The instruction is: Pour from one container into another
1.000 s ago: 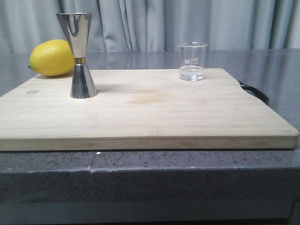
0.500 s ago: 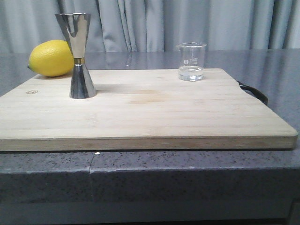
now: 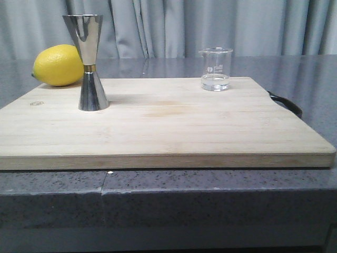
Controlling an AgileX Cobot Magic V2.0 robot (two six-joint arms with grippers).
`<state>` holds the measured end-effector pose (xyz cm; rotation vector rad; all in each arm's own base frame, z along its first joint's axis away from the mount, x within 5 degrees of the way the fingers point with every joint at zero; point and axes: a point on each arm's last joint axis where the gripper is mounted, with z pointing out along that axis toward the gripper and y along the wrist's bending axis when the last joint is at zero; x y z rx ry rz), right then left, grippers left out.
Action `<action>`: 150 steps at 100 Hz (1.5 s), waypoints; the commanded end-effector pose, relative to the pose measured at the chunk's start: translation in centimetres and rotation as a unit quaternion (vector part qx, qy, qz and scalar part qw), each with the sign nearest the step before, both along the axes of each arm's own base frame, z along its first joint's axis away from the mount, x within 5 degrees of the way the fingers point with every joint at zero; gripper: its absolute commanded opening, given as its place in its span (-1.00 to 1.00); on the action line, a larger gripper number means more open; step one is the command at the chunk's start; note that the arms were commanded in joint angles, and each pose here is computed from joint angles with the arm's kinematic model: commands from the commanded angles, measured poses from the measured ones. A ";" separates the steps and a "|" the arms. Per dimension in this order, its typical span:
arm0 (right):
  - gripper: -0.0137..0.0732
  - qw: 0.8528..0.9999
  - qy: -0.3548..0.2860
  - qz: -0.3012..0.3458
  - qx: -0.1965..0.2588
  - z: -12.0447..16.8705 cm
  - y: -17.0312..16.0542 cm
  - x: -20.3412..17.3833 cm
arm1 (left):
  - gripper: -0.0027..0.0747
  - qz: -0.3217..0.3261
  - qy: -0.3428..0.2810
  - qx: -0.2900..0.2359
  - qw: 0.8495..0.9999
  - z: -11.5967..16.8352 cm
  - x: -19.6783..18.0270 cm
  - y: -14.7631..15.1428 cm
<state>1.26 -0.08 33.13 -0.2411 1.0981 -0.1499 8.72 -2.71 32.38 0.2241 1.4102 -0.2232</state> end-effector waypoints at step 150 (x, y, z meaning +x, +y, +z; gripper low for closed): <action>-0.85 1.000 -0.027 0.011 -0.004 0.9 0.1 -0.7 | -0.98 0.052 0.000 0.012 0.999 -10.3 -1.9 1.4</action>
